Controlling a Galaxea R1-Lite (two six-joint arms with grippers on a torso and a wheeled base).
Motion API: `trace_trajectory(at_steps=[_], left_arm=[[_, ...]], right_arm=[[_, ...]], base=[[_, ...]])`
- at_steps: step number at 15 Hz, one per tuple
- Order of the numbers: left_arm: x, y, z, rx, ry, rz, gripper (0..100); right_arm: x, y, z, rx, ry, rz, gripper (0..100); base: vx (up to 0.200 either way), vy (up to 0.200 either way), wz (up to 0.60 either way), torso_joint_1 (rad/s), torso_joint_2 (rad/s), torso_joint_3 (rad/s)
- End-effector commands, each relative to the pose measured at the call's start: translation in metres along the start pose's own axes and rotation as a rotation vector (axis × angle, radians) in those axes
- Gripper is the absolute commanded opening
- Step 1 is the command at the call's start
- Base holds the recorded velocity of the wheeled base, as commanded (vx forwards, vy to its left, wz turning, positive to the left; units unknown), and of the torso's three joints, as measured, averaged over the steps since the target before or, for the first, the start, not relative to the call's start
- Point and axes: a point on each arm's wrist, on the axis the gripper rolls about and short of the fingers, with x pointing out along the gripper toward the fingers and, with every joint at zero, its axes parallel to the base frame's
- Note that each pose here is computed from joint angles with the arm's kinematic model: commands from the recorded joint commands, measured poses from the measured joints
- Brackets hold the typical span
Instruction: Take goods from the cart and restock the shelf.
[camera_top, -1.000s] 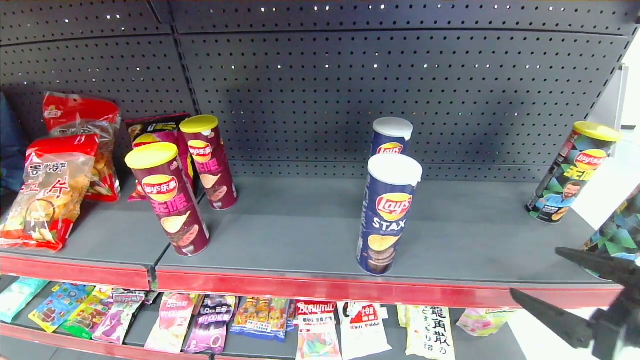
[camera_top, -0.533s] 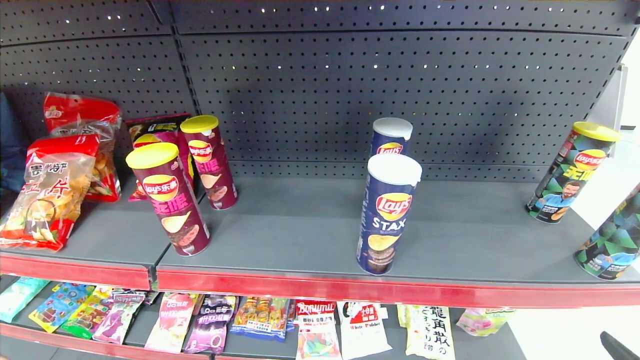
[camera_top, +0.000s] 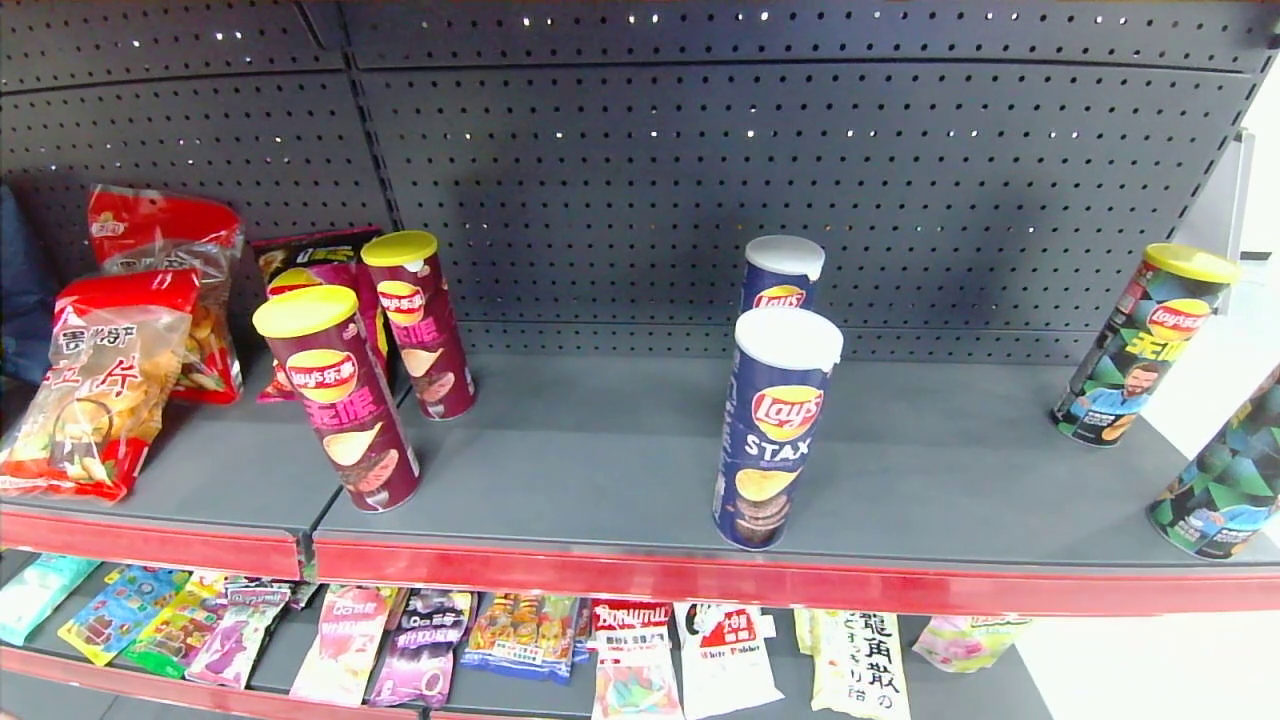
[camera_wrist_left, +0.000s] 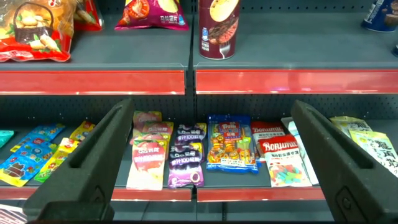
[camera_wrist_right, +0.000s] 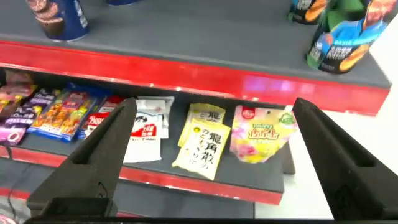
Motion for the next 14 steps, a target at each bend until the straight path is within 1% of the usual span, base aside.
trace_trajectory(at_steps=[1, 2, 5, 7, 8, 10, 12, 14], left_arm=[[0.000, 0.000, 0.000, 0.000, 0.000, 0.001, 100], [0.000, 0.000, 0.000, 0.000, 0.000, 0.001, 100], [0.000, 0.000, 0.000, 0.000, 0.001, 0.001, 100], [0.000, 0.000, 0.000, 0.000, 0.000, 0.001, 100], [0.000, 0.000, 0.000, 0.001, 0.001, 0.001, 100], [0.000, 0.000, 0.000, 0.000, 0.000, 0.001, 100], [0.000, 0.000, 0.000, 0.000, 0.000, 0.001, 100], [0.000, 0.000, 0.000, 0.000, 0.000, 0.001, 100]], right_arm=[[0.001, 0.002, 0.000, 0.009, 0.023, -0.125, 100], [-0.001, 0.003, -0.003, 0.012, 0.015, -0.158, 100], [-0.001, 0.004, -0.006, 0.035, 0.024, -0.134, 100], [-0.003, 0.002, -0.006, 0.022, 0.011, 0.014, 100], [-0.004, 0.001, -0.006, 0.023, -0.003, 0.047, 100], [-0.005, 0.002, -0.007, 0.051, -0.018, 0.017, 100], [-0.009, 0.002, -0.008, 0.038, -0.080, -0.017, 100], [-0.010, 0.001, -0.008, 0.042, -0.079, -0.088, 100]], base=[[0.000, 0.000, 0.00, 0.000, 0.00, 0.000], [0.000, 0.000, 0.00, 0.000, 0.00, 0.000], [0.000, 0.000, 0.00, 0.000, 0.00, 0.000], [0.000, 0.000, 0.00, 0.000, 0.00, 0.000], [0.000, 0.000, 0.00, 0.000, 0.00, 0.000], [0.000, 0.000, 0.00, 0.000, 0.00, 0.000], [0.000, 0.000, 0.00, 0.000, 0.00, 0.000], [0.000, 0.000, 0.00, 0.000, 0.00, 0.000]])
